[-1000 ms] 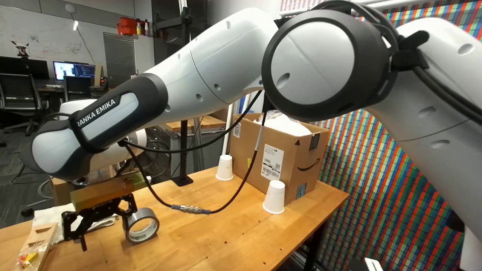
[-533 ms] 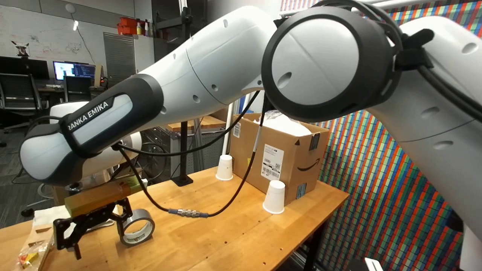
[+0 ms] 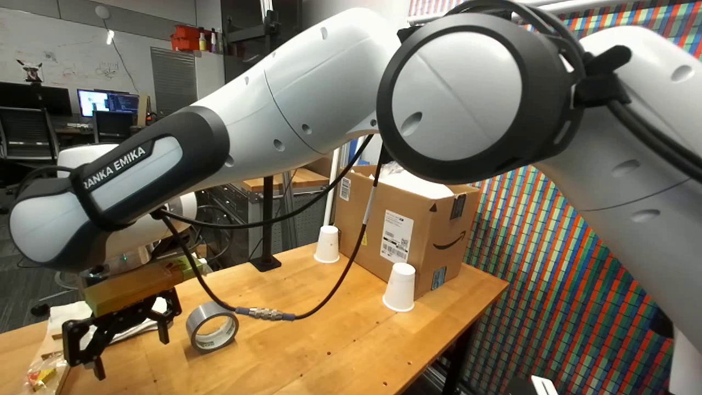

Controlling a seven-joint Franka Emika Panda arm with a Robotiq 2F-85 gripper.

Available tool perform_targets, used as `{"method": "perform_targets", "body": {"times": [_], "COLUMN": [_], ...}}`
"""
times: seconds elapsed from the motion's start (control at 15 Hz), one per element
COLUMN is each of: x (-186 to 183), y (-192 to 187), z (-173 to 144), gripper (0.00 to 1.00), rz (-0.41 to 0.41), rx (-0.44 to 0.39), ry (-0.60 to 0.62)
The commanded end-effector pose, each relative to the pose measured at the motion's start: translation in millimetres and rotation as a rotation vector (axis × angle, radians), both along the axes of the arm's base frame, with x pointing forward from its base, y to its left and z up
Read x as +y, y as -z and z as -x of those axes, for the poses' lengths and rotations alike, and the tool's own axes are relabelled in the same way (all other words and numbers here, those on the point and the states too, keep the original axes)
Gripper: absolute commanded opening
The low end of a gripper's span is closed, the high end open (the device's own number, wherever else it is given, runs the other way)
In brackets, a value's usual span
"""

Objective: Move the gray tape to the right

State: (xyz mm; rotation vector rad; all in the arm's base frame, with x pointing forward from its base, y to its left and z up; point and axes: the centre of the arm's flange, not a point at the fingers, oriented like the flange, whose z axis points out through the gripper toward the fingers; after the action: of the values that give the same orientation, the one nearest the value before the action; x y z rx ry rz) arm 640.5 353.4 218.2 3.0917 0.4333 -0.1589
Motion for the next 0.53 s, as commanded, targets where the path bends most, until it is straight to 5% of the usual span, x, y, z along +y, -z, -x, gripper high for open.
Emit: {"method": "perform_targets", "body": {"times": [0.0, 0.47], "x": [1, -17], "y": [-3, 5], "z": [-22, -42], "gripper": [1.00, 1.00], "rz": [-0.013, -0.008], "rx": [-0.010, -0.003], "ry": [-0.026, -0.002]}}
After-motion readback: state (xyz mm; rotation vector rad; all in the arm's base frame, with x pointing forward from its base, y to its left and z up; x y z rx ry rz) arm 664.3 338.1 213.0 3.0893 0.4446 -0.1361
